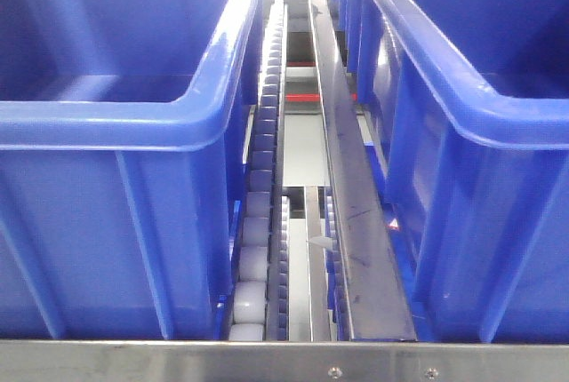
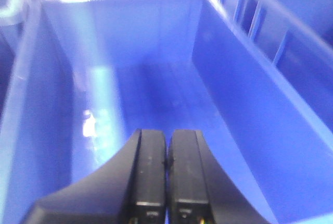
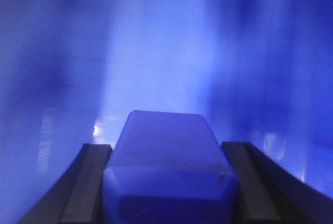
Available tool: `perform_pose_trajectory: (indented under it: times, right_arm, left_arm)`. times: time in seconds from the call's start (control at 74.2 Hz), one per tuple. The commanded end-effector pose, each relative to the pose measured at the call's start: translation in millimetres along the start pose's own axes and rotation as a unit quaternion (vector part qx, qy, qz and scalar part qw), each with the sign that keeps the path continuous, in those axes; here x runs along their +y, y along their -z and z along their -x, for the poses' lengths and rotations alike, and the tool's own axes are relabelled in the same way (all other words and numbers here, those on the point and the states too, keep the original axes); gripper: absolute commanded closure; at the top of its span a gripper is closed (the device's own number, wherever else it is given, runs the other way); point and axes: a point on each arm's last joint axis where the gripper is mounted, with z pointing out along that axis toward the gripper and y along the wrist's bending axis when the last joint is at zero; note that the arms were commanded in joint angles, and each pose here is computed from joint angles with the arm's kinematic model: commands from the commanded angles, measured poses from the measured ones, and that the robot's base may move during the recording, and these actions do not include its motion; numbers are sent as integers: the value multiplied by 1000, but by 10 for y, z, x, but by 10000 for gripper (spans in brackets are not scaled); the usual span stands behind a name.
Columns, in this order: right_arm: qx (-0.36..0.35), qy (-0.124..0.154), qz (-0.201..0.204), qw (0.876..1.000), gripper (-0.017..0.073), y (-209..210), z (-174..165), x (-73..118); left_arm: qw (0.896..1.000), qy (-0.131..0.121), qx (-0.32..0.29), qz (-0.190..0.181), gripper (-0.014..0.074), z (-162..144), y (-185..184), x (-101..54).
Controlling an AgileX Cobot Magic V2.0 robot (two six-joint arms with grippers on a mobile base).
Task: Pick and sort blue part to right shelf
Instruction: 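Lower the right gripper into the adjacent blue bin and release its part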
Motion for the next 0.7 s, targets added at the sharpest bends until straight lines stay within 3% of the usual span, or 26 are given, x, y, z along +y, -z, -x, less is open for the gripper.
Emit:
perform_pose_trajectory:
  times: [0.0,0.094,0.189,0.566,0.688]
  right_arm:
    - [-31,5,7,999,302,-58,200,-124]
    - [-26,13,9,1000,302,-296,296,-239]
    - [-37,2,3,999,302,-525,383,-304]
    - [15,7,-3,1000,299,-1374,349,-320]
    - [18,7,-3,1000,179,-1377,344,-320]
  left_arm:
    - [999,1,-44,1,470,90,65,-2]
    - [999,1,-32,1,470,28,73,-1]
    - [1000,1,-29,1,470,17,68,-1]
    - [999,1,-52,1,470,60,72,0]
    - [999,1,-55,1,470,64,72,0]
